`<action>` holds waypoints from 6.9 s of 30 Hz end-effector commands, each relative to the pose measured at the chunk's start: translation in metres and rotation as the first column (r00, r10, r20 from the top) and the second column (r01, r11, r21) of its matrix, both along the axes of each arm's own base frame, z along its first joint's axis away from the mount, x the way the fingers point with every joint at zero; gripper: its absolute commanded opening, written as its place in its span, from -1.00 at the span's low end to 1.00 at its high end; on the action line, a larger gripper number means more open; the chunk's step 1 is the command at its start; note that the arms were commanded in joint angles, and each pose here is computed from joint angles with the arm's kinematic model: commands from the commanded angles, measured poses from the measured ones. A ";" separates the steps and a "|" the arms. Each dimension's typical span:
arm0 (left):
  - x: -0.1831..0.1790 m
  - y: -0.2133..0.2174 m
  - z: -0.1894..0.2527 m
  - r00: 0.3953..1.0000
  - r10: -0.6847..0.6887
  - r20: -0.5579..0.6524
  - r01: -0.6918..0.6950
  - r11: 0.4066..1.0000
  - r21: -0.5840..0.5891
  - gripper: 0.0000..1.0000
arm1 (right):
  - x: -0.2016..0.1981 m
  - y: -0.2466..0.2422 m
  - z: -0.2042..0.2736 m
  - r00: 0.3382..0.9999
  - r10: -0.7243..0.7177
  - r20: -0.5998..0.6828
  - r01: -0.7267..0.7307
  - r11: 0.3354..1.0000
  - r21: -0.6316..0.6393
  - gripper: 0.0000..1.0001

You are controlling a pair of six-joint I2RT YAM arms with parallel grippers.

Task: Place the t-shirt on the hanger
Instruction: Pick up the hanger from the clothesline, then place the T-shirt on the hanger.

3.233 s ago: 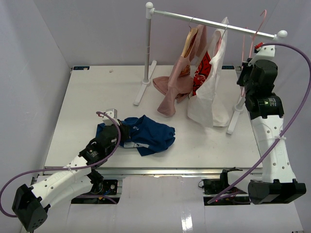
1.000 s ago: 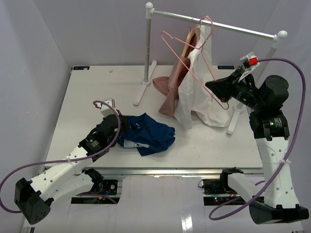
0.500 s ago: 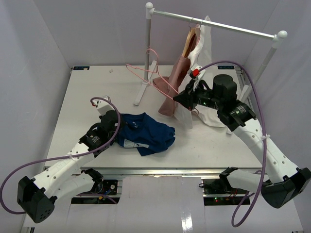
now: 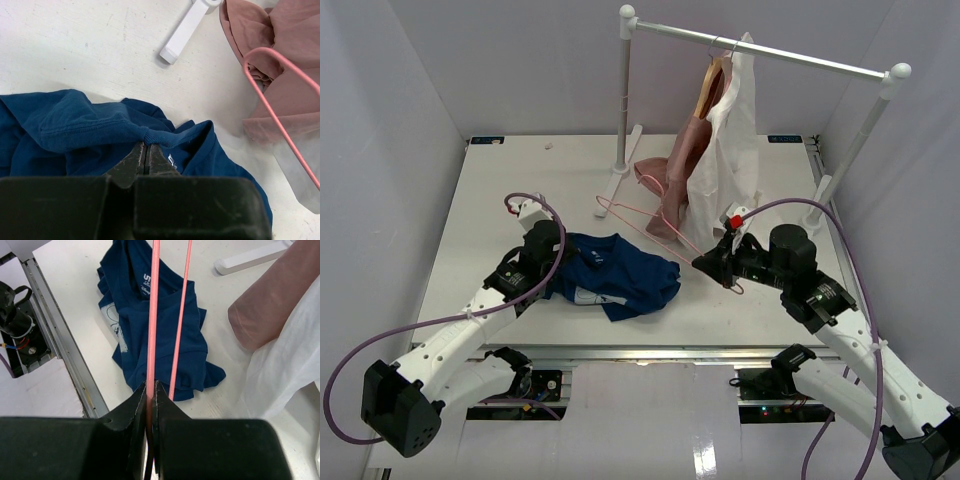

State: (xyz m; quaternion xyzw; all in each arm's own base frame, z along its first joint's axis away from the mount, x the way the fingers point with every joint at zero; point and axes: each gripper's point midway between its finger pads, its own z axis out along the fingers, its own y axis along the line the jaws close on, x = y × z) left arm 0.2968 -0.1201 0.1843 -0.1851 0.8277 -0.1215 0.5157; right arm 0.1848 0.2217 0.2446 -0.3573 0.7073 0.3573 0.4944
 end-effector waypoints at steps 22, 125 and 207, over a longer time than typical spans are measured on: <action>0.010 0.002 0.022 1.000 -0.002 0.028 0.002 1.000 0.002 -1.00 | -0.048 0.021 -0.003 0.975 0.222 -0.014 -0.219 0.968 0.126 -0.84; -0.174 -0.092 0.120 -0.120 -0.991 0.052 0.847 -0.075 0.526 -1.00 | -0.083 0.092 0.055 0.780 0.544 0.309 -0.613 0.764 0.201 -0.82; -0.144 -0.002 0.129 0.626 -0.755 0.196 0.642 0.642 0.419 -1.00 | 0.166 0.059 0.087 0.828 -0.560 -0.034 0.561 0.826 0.060 -0.85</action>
